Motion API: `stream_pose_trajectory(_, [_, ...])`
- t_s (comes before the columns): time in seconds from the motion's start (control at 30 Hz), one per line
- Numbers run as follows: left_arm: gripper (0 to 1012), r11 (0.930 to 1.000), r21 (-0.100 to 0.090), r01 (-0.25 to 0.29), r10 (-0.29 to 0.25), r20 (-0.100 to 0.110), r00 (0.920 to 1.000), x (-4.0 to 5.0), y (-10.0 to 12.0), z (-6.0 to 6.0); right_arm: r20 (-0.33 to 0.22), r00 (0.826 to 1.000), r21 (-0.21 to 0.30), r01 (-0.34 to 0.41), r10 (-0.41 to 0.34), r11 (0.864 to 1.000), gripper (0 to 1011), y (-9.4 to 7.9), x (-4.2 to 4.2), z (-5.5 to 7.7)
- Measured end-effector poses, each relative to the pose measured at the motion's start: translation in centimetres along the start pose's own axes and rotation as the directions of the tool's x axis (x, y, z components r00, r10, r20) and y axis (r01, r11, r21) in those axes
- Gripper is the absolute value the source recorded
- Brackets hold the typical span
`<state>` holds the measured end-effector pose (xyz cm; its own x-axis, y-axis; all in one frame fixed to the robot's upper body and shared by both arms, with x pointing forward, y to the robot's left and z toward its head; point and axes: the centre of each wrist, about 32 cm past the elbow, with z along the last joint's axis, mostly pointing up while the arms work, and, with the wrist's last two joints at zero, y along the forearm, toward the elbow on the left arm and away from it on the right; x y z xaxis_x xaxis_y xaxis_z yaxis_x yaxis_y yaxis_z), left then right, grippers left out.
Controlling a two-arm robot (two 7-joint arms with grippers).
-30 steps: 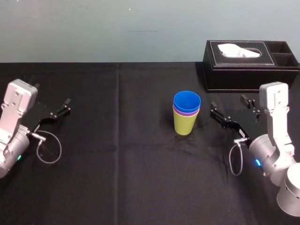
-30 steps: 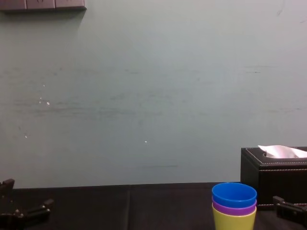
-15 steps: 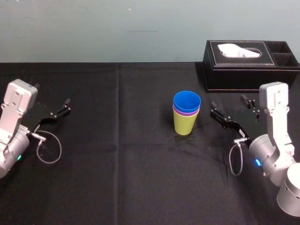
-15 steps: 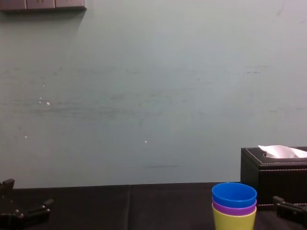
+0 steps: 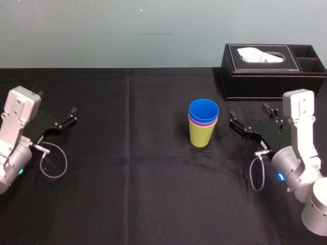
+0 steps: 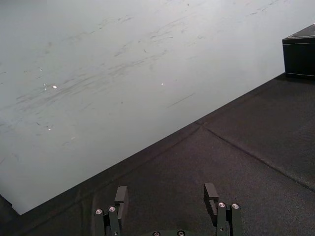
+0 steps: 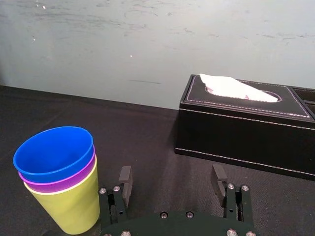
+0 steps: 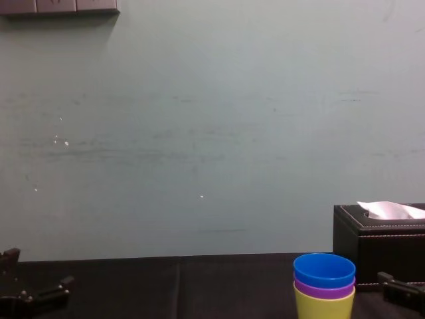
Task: Stack the three plastic cups sequentially using one hand.
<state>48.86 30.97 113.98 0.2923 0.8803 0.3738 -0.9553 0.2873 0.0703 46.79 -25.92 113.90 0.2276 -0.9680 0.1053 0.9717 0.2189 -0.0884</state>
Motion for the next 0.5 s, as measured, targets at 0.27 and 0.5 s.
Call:
stream_pose_trajectory(0.27, [1011,1.0,0.0,0.0,0.0,0.0,1.0,0.0,0.0,0.0,0.0,1.0,0.0,0.0,0.0,1.0,1000,0.0,0.0,0.0])
stream_pose_trajectory(0.5, [1012,1.0,0.0,0.0,0.0,0.0,1.0,0.0,0.0,0.0,0.0,1.0,0.0,0.0,0.0,1.0,1000,0.0,0.0,0.0])
